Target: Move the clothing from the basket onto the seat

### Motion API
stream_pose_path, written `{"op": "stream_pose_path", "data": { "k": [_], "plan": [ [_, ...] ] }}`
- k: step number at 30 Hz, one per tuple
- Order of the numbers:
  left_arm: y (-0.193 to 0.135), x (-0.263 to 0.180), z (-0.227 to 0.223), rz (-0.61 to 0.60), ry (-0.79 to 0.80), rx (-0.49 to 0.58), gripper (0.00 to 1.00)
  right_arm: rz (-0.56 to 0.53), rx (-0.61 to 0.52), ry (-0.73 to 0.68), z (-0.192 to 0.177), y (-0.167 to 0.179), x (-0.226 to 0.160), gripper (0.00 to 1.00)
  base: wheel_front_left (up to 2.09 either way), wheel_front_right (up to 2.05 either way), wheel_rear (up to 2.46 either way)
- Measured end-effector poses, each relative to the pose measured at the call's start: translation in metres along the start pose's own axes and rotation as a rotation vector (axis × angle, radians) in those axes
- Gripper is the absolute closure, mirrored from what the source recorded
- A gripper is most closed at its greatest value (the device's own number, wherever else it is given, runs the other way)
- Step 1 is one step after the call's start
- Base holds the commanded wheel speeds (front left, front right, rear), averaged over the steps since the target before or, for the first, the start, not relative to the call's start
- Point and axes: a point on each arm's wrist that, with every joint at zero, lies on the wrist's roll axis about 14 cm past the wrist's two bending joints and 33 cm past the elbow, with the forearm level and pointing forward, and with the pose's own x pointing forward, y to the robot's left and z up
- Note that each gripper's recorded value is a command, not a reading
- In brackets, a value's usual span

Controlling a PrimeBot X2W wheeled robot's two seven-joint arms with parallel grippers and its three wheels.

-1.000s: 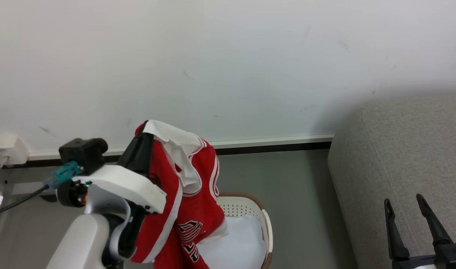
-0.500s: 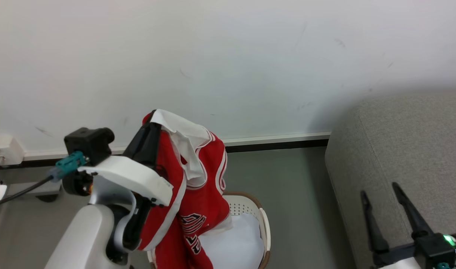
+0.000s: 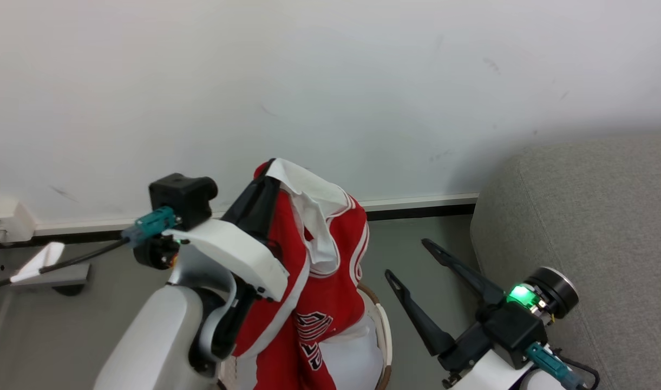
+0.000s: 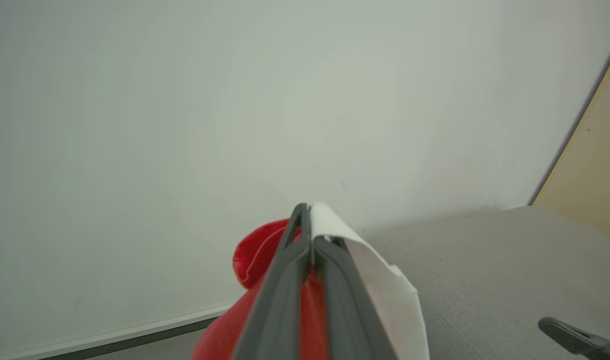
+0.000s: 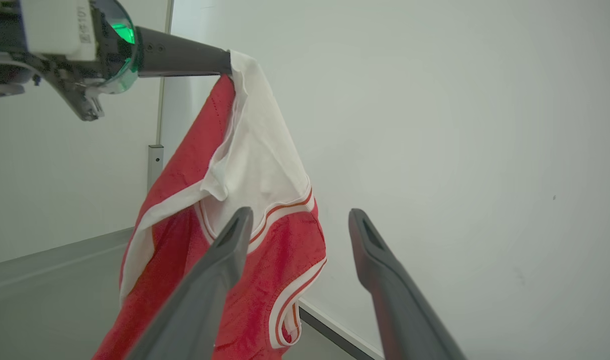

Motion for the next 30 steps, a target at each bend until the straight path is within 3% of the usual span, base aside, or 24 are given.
{"op": "stream_pose_path", "data": {
  "k": [7, 13, 30],
  "plan": [
    [-0.027, -0.001, -0.011, -0.089, 0.046, 0.012, 1.00, 0.129, -0.053, 0.012, 0.012, 0.020, 0.021, 0.00, 0.00, 0.00, 0.00],
    [-0.053, -0.005, -0.012, -0.173, 0.058, 0.016, 1.00, 0.161, -0.095, 0.055, 0.006, 0.016, 0.029, 0.00, 0.00, 0.00, 0.00],
    [-0.115, -0.018, -0.014, -0.389, 0.090, -0.008, 1.00, 0.262, -0.017, 0.201, -0.017, 0.021, 0.030, 0.00, 0.00, 0.00, 0.00]
  ]
}}
